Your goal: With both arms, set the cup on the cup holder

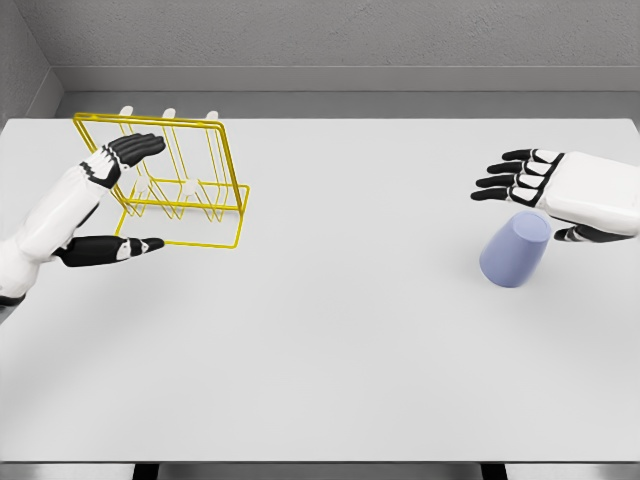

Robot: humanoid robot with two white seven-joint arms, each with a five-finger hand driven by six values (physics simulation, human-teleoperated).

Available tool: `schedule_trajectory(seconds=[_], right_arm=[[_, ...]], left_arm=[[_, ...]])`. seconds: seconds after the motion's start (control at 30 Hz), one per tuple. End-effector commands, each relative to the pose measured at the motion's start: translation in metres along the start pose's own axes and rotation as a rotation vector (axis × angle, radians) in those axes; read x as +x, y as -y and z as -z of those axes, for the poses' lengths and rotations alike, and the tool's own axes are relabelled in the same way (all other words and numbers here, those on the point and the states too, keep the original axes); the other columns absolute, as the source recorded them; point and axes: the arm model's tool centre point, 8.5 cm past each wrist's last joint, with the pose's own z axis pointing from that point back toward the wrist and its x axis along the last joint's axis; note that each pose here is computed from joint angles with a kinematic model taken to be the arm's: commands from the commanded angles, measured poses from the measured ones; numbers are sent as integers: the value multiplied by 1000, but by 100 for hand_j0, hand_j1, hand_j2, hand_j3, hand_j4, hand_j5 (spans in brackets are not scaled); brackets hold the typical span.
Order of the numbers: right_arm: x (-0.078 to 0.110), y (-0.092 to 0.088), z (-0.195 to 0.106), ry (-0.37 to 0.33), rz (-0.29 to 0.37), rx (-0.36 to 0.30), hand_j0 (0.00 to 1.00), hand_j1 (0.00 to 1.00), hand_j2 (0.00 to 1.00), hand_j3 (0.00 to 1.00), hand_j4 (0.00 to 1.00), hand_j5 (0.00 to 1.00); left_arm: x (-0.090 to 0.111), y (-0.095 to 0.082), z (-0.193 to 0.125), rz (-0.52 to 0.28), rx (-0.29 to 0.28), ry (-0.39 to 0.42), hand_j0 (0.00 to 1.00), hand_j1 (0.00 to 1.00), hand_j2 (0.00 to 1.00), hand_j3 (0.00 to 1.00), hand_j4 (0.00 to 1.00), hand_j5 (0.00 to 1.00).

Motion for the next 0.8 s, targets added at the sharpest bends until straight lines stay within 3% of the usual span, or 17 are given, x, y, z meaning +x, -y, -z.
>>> schedule_trajectory(seconds=[0.0,0.2,0.27,0.33,0.37,0.47,0.57,0.63,0.77], right_arm=[[-1,1,-1,-2,2,0,100,100,100,100,100,100],[-5,14,-2,-10,4,-54,100,100,100,100,100,100],[-9,25,-4,-21,-29,-52,100,100,100,100,100,100],[-15,33,-7,-42,-65,63,100,100,100,100,100,100],[-22,26,-8,-60,-55,138,100,100,100,100,100,100],[-40,7,19,-67,1,245,100,100,100,100,100,100],[-48,-2,29,-81,3,292,100,100,100,100,100,100],[-53,-15,32,-96,-1,332,100,100,100,100,100,100],[-60,-28,29,-130,-17,387,100,100,100,100,100,100]], left_arm=[[1,1,1,-11,10,3,100,100,100,100,100,100],[2,3,5,-26,35,10,100,100,100,100,100,100],[2,6,4,-32,38,6,100,100,100,100,100,100],[2,6,4,-33,39,7,100,100,100,100,100,100],[2,5,5,-30,41,7,100,100,100,100,100,100],[8,4,10,-31,50,31,100,100,100,100,100,100],[10,12,12,-63,57,37,100,100,100,100,100,100],[18,37,16,-196,39,61,100,100,100,100,100,100],[28,63,19,-287,-2,80,100,100,100,100,100,100]])
